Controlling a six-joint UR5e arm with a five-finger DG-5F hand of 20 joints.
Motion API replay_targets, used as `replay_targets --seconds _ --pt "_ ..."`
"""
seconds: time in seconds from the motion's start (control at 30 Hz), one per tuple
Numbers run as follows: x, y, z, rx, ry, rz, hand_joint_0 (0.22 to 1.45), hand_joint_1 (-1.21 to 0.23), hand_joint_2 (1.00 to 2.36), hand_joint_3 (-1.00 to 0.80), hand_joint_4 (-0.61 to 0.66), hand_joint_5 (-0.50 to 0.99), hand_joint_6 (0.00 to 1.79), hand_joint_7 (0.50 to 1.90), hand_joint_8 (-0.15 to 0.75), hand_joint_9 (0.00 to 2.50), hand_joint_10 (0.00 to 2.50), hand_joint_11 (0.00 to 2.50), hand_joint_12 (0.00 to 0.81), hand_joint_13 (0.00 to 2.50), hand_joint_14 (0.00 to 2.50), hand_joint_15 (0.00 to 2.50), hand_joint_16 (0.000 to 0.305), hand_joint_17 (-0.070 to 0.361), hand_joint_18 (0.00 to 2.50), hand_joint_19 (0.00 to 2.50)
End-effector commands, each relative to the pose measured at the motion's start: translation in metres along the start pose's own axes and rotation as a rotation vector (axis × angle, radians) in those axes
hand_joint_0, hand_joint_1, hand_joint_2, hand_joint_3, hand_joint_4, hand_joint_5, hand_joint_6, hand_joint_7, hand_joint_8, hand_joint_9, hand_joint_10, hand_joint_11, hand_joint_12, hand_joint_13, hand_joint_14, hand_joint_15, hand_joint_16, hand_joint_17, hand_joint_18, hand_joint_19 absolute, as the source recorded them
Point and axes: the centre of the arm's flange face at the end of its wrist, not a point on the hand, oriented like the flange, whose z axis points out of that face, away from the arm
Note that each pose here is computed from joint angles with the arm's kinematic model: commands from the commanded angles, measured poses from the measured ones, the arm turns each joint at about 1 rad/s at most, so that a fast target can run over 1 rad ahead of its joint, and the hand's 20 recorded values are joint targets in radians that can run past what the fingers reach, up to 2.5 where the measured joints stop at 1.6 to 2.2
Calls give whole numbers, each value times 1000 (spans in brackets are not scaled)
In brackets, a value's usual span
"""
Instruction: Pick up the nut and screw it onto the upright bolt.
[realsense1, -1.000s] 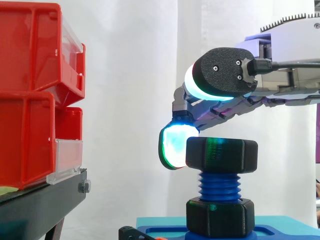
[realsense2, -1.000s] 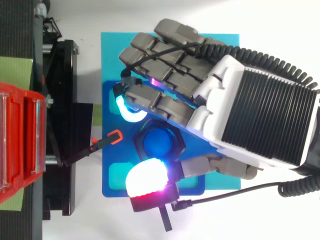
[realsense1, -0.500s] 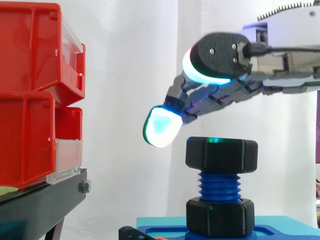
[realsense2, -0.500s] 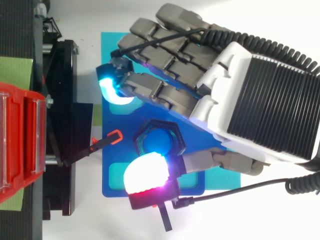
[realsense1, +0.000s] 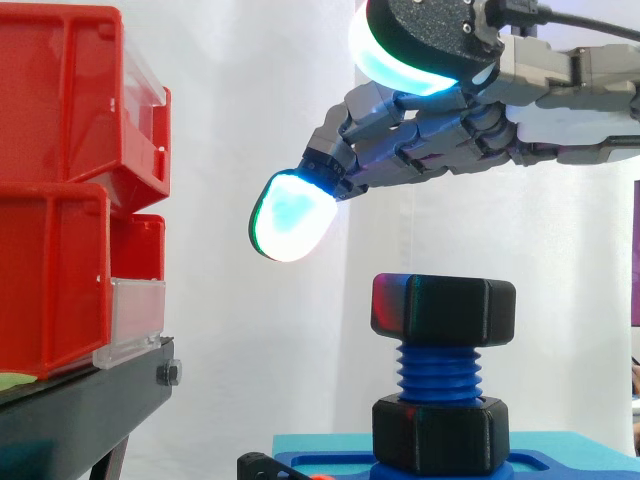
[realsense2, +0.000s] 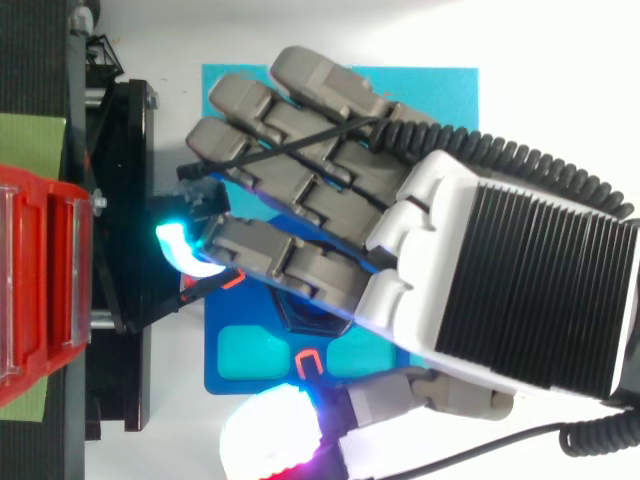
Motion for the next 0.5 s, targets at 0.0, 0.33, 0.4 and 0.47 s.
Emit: replay_targets --seconds 0.0,0.33,0.4,0.47 --pt "1 6 -1 -10 -2 22 466 40 1000 -500 136 -174 501 629 205 214 0 0 337 140 0 0 43 96 0 0" --pt "5 11 -5 -14 26 28 472 22 1000 -500 143 -171 502 636 213 240 0 0 338 184 0 0 43 96 44 0" --pt "7 14 -7 -25 38 31 473 21 1000 -500 144 -170 501 640 214 243 0 0 338 189 0 0 43 97 57 0" --pt "7 15 -8 -48 49 27 473 21 1000 -500 145 -170 501 645 215 249 0 0 339 194 0 0 43 97 59 0"
